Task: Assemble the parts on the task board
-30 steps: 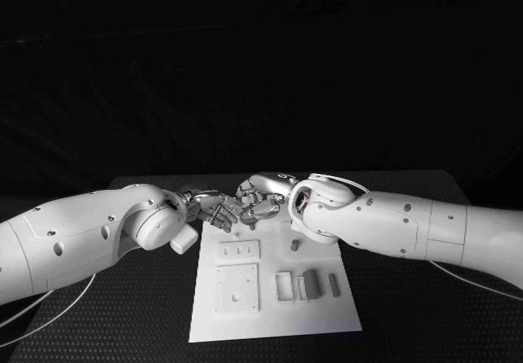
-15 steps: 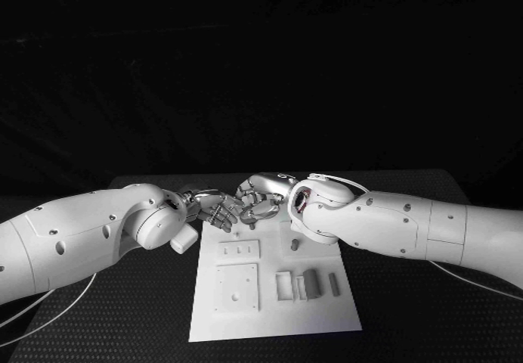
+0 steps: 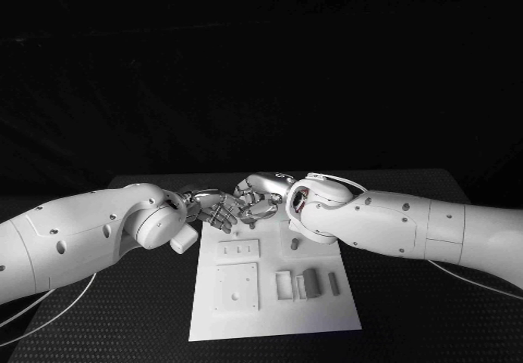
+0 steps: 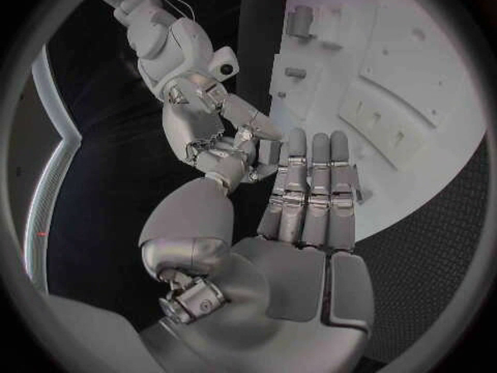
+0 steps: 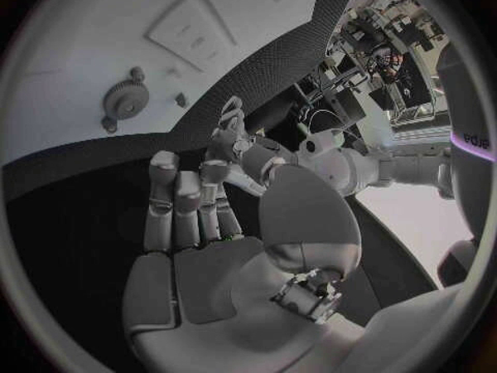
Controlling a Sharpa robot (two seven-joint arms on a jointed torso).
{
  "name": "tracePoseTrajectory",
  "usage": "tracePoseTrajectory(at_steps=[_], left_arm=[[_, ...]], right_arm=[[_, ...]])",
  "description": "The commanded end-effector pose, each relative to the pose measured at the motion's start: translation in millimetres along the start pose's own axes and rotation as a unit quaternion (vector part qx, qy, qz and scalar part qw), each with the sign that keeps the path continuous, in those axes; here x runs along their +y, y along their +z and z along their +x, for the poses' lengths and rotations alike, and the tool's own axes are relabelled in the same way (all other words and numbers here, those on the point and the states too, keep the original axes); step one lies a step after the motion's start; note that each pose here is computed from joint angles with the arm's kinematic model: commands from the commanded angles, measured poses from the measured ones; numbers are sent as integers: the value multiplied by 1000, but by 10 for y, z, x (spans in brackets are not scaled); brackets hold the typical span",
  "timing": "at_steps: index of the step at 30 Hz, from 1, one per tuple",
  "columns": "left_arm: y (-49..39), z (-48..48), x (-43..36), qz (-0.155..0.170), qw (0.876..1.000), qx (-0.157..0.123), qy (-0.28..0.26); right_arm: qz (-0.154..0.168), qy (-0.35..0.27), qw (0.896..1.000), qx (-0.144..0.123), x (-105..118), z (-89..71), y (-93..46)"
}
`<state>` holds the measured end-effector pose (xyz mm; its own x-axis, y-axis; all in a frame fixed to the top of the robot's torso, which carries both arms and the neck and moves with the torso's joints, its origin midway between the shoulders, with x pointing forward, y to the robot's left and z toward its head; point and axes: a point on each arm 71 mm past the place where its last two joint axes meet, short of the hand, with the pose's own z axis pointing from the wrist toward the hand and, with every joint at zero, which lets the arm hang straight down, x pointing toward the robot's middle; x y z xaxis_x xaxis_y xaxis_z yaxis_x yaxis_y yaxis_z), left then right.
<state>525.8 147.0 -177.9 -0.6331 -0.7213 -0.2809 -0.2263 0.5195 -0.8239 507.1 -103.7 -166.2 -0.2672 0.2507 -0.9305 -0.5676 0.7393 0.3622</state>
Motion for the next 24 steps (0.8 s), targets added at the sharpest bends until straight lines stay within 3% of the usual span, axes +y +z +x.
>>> tracePoseTrajectory(at_steps=[1,24], left_arm=[[8,52,-56,10,1000,13,-1],[-20,-15,-19,9,1000,2,5]], right_arm=[[-13,-1,1000,13,59,43,9],[-3,-4,1000,17,-6,35,4]])
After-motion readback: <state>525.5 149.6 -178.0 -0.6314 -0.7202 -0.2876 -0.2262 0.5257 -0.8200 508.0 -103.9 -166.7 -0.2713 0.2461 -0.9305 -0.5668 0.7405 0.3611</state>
